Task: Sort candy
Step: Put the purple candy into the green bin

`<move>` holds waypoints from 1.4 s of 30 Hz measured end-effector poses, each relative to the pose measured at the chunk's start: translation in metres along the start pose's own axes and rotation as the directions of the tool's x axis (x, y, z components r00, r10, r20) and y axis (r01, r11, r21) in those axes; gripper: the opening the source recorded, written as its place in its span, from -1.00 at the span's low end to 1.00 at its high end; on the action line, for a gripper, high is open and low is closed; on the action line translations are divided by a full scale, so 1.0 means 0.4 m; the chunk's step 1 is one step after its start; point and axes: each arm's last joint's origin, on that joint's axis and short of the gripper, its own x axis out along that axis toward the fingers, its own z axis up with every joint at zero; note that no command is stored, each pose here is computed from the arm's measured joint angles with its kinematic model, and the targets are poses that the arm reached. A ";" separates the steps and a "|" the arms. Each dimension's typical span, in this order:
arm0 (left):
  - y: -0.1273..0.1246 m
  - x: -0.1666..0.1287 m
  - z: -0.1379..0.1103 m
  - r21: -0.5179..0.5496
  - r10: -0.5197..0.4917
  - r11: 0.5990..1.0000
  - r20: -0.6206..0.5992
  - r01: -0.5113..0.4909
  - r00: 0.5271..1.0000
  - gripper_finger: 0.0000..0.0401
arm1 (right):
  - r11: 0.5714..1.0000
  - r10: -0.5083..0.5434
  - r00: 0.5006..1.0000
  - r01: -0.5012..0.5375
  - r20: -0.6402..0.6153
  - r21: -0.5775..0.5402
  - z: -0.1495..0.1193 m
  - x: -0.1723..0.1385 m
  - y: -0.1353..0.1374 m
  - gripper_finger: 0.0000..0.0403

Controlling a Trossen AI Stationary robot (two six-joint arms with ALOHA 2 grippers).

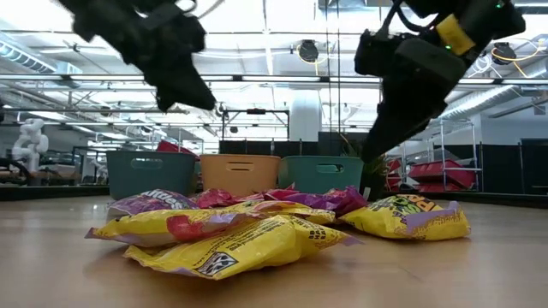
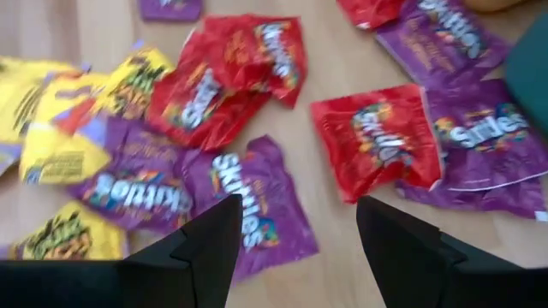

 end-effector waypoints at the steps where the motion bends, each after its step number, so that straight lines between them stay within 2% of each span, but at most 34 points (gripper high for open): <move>1: -0.008 -0.010 -0.011 0.007 0.005 1.000 0.017 -0.005 1.000 -0.63 | 1.000 0.015 1.000 -0.015 -0.007 -0.014 -0.002 -0.001 0.004 0.10; 4: -0.026 -0.037 -0.048 0.006 0.036 0.999 0.054 -0.036 0.998 -0.63 | 0.997 0.057 0.998 -0.058 -0.024 -0.052 -0.008 -0.004 0.016 0.10; 9: -0.054 -0.066 -0.100 0.026 0.065 0.997 0.105 -0.068 0.992 -0.63 | 0.994 0.045 0.998 -0.049 -0.043 -0.096 -0.018 0.015 0.020 0.10; 13: -0.073 -0.073 -0.122 0.056 0.021 0.998 0.109 -0.028 0.994 -0.63 | 0.990 0.009 0.996 -0.021 -0.090 -0.136 -0.042 0.069 0.022 0.10; 19: -0.077 -0.072 -0.130 0.070 0.018 0.997 0.089 -0.024 0.996 -0.63 | 0.988 -0.040 0.993 0.023 -0.110 -0.153 -0.078 0.150 0.030 0.09; 22: -0.077 -0.071 -0.131 0.072 0.020 0.997 0.085 -0.026 0.996 -0.63 | 0.990 -0.049 0.991 0.032 -0.127 -0.136 -0.088 0.164 0.029 -0.03; 24: -0.077 -0.071 -0.131 0.072 0.020 0.997 0.084 -0.026 0.996 -0.63 | 0.991 -0.041 0.990 0.024 -0.132 -0.130 -0.088 0.164 0.030 -0.21; 29: -0.077 -0.071 -0.131 0.073 0.020 0.997 0.083 -0.026 0.996 -0.63 | 0.991 0.005 0.989 -0.024 -0.145 -0.132 -0.075 0.129 0.029 -0.87; 30: -0.077 -0.071 -0.131 0.073 0.020 0.997 0.083 -0.026 0.996 -0.63 | 0.991 0.015 0.989 -0.035 -0.149 -0.133 -0.072 0.118 0.028 -0.93; 34: -0.077 -0.071 -0.132 0.074 0.021 0.997 0.081 -0.027 0.996 -0.63 | 0.995 0.047 0.992 -0.057 -0.114 -0.086 -0.045 0.055 0.022 -0.95; 38: -0.077 -0.071 -0.132 0.074 0.021 0.997 0.081 -0.027 0.996 -0.63 | 0.996 0.085 0.996 -0.085 0.010 -0.041 0.007 -0.013 0.008 -0.99; 42: -0.077 -0.071 -0.132 0.080 0.021 0.996 0.081 -0.028 0.996 -0.63 | 0.999 0.040 0.985 -0.040 0.169 0.000 0.059 -0.069 -0.022 -0.99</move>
